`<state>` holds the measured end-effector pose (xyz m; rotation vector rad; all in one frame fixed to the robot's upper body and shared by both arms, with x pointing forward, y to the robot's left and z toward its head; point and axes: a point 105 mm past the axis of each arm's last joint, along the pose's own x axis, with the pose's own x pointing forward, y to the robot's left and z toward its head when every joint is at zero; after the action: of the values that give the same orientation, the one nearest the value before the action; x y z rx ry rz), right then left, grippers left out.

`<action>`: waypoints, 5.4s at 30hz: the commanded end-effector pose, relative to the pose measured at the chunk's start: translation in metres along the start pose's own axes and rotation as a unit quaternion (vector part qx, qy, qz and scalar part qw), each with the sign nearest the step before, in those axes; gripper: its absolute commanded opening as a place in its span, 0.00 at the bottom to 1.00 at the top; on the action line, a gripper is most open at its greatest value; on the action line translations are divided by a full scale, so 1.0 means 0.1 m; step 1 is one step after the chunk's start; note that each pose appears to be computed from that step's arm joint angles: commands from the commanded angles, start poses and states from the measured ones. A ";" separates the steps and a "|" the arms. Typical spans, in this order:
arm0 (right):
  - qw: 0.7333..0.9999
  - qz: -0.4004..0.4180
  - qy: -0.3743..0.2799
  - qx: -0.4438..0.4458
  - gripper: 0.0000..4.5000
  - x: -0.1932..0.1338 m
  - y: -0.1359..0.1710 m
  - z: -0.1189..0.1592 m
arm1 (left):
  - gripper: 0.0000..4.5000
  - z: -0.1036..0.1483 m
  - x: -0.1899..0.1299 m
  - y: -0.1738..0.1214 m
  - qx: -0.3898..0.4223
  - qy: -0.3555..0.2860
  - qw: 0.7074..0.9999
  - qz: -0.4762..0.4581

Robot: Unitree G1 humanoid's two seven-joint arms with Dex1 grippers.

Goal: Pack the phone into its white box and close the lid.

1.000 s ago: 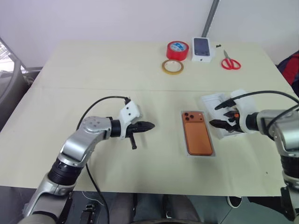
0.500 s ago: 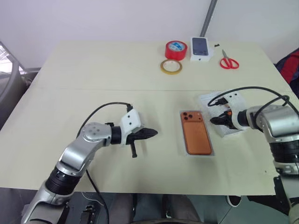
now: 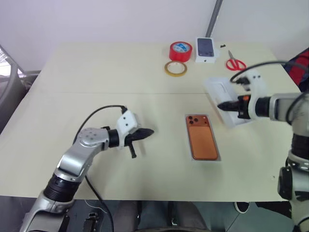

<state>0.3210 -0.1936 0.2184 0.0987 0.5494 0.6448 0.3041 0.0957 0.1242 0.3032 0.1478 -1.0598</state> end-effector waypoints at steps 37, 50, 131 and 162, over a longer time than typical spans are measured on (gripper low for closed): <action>0.992 -0.096 0.016 -0.076 0.66 -0.06 -0.04 -0.43 | 0.00 0.63 1.16 -0.35 0.025 -0.085 0.994 -0.062; 0.928 -0.165 0.050 -0.331 0.01 -0.09 -0.33 -0.56 | 0.00 0.59 1.07 -0.14 -0.050 -0.058 0.997 -0.018; 0.946 0.015 0.113 -0.304 0.01 -0.26 0.29 -1.46 | 0.00 0.40 1.38 -0.72 -0.005 0.041 0.987 -0.152; 0.955 -0.125 -0.129 -0.235 0.01 -0.12 -0.45 -0.40 | 0.00 -0.15 -1.06 0.94 -0.102 0.003 0.950 0.295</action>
<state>0.3172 -0.2439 0.1671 -0.3211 0.1951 0.4799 0.3374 0.2284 0.1346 0.1258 0.2192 -0.4534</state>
